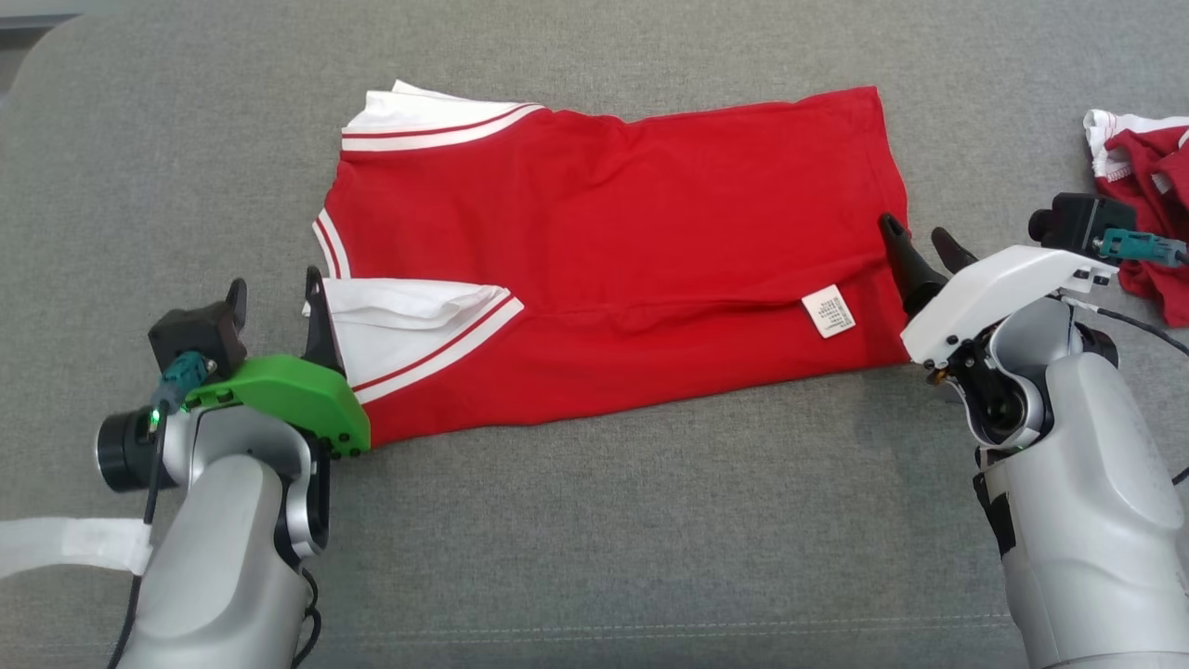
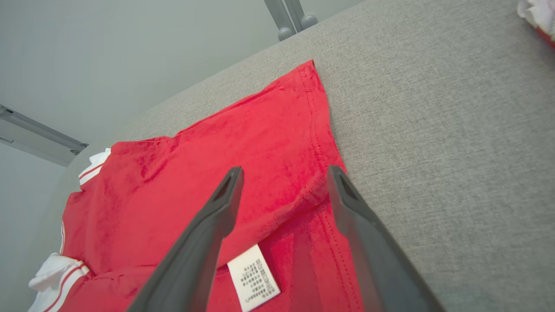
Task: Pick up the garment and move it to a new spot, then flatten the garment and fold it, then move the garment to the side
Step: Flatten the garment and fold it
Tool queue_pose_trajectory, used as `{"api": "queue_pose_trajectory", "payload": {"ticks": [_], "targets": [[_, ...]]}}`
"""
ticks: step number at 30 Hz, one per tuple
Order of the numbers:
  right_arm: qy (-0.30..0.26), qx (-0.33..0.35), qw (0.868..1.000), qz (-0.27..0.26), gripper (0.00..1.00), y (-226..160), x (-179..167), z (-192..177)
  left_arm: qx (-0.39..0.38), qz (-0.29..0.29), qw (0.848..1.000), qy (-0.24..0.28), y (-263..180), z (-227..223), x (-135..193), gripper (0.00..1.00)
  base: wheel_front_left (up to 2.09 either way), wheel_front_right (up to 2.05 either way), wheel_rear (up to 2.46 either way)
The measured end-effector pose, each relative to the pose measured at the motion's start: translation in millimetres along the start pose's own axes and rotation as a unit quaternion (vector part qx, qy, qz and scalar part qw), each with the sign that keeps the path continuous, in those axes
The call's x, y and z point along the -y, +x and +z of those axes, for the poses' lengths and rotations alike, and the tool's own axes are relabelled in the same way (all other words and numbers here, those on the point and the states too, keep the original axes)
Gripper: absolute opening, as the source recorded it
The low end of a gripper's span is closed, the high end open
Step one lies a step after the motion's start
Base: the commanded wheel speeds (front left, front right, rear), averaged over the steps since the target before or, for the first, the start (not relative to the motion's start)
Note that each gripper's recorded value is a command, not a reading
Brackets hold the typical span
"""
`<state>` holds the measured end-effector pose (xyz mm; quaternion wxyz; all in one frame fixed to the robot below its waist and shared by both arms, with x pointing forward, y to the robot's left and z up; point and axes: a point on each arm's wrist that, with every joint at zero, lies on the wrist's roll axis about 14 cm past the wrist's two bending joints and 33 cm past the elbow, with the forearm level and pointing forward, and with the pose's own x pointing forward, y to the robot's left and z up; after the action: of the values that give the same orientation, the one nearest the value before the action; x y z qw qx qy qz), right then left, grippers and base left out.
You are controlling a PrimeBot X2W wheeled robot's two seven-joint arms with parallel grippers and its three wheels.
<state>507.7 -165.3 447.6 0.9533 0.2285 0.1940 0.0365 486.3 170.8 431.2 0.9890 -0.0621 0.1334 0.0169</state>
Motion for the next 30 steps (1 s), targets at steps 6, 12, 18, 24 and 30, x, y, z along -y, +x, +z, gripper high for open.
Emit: {"api": "queue_pose_trajectory", "payload": {"ticks": [6, 12, 18, 24, 30], "targets": [[-0.053, -0.015, 0.998, -0.027, 1.0, -17, 13, -4, -0.037, 0.012, 0.999, 0.005, -26, -26, -8, 1.0, 0.0, 0.0, 0.0], [-0.083, -0.034, 0.995, -0.05, 1.0, -37, 25, -9, -0.083, 0.013, 0.996, 0.018, -52, -52, -13, 1.0, 0.0, 0.0, 0.0], [-0.09, -0.055, 0.992, -0.067, 1.0, -46, 36, -19, -0.111, 0.015, 0.993, 0.03, -60, -66, -14, 1.0, 0.0, 0.0, 0.0], [-0.088, -0.075, 0.991, -0.063, 1.0, -44, 34, -31, -0.132, 0.02, 0.99, 0.035, -62, -77, -17, 1.0, 0.0, 0.0, 0.0], [-0.09, -0.098, 0.99, -0.053, 1.0, -38, 28, -44, -0.147, 0.02, 0.988, 0.038, -64, -84, -17, 1.0, 0.0, 0.0, 0.0]]}}
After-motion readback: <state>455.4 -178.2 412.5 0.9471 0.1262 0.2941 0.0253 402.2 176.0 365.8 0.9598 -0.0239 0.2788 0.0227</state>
